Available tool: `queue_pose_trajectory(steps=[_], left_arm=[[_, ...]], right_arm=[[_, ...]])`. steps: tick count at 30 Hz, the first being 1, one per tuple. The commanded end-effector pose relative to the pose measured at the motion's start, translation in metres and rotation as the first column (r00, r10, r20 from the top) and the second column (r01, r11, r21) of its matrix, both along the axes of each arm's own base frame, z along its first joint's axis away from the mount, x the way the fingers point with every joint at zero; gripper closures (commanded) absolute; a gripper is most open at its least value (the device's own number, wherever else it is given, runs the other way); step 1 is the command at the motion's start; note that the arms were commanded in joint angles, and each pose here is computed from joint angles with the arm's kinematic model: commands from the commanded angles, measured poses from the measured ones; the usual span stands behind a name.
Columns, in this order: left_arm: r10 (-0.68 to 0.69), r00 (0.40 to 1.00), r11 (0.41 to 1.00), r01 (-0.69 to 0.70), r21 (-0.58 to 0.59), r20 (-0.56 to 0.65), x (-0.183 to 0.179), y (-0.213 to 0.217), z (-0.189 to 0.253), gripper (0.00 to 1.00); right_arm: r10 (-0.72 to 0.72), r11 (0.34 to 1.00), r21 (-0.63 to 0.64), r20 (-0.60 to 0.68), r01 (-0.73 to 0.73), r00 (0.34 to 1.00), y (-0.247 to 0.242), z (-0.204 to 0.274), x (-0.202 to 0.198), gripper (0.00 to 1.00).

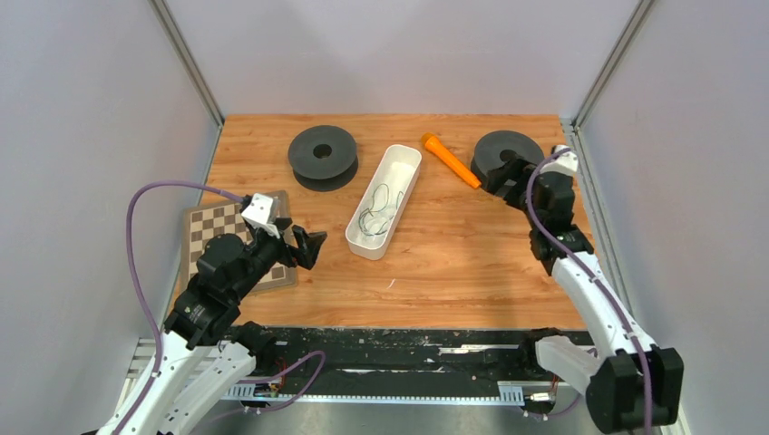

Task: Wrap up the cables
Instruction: Pick up the cable reel from the center of the board.

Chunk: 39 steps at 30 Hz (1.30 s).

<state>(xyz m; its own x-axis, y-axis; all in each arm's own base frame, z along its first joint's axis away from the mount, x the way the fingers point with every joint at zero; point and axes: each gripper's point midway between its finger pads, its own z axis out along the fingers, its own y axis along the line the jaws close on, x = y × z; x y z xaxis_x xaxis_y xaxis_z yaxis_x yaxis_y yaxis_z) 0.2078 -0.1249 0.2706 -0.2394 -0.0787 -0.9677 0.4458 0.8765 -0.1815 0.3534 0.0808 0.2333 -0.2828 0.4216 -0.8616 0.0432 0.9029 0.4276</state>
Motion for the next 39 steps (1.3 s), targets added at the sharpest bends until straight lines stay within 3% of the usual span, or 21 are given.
queue_pose_trajectory(steps=[1,5,8,12,19,29,33,39], left_arm=[[-0.013,1.000,0.999,0.014,-0.034,0.029,-0.001,-0.003,0.016,0.00],[-0.014,0.999,0.999,0.015,-0.034,0.031,-0.001,-0.004,0.017,0.00],[-0.014,1.000,0.999,0.015,-0.030,0.027,0.000,-0.004,0.015,0.00],[-0.014,1.000,1.000,0.014,-0.024,0.020,0.002,-0.005,0.013,0.00],[-0.015,1.000,1.000,0.015,-0.007,-0.001,0.006,-0.007,0.007,0.00],[-0.015,1.000,1.000,0.015,0.006,-0.016,0.009,-0.008,0.003,0.00],[-0.016,1.000,1.000,0.017,0.014,-0.024,0.010,-0.009,0.000,0.00],[-0.016,0.999,1.000,0.017,0.024,-0.036,0.012,-0.010,-0.003,0.00]], right_arm=[[0.056,0.979,0.190,0.103,-0.075,0.993,-0.020,0.010,0.027,0.14],[-0.037,0.937,0.348,0.087,0.004,0.996,-0.067,-0.014,0.048,0.32],[-0.049,0.907,0.421,0.075,0.013,0.996,-0.081,-0.035,0.061,0.40],[-0.054,0.876,0.481,0.024,0.036,0.998,-0.099,-0.071,0.079,0.42],[-0.031,0.806,0.592,0.065,-0.014,0.997,-0.111,-0.099,0.104,0.43],[0.018,0.699,0.685,0.271,-0.206,0.963,-0.116,-0.106,0.126,0.45],[0.014,0.653,0.720,0.298,-0.234,0.955,-0.122,-0.116,0.137,0.47],[0.014,0.655,0.713,0.319,-0.249,0.948,-0.130,-0.115,0.146,0.57]])
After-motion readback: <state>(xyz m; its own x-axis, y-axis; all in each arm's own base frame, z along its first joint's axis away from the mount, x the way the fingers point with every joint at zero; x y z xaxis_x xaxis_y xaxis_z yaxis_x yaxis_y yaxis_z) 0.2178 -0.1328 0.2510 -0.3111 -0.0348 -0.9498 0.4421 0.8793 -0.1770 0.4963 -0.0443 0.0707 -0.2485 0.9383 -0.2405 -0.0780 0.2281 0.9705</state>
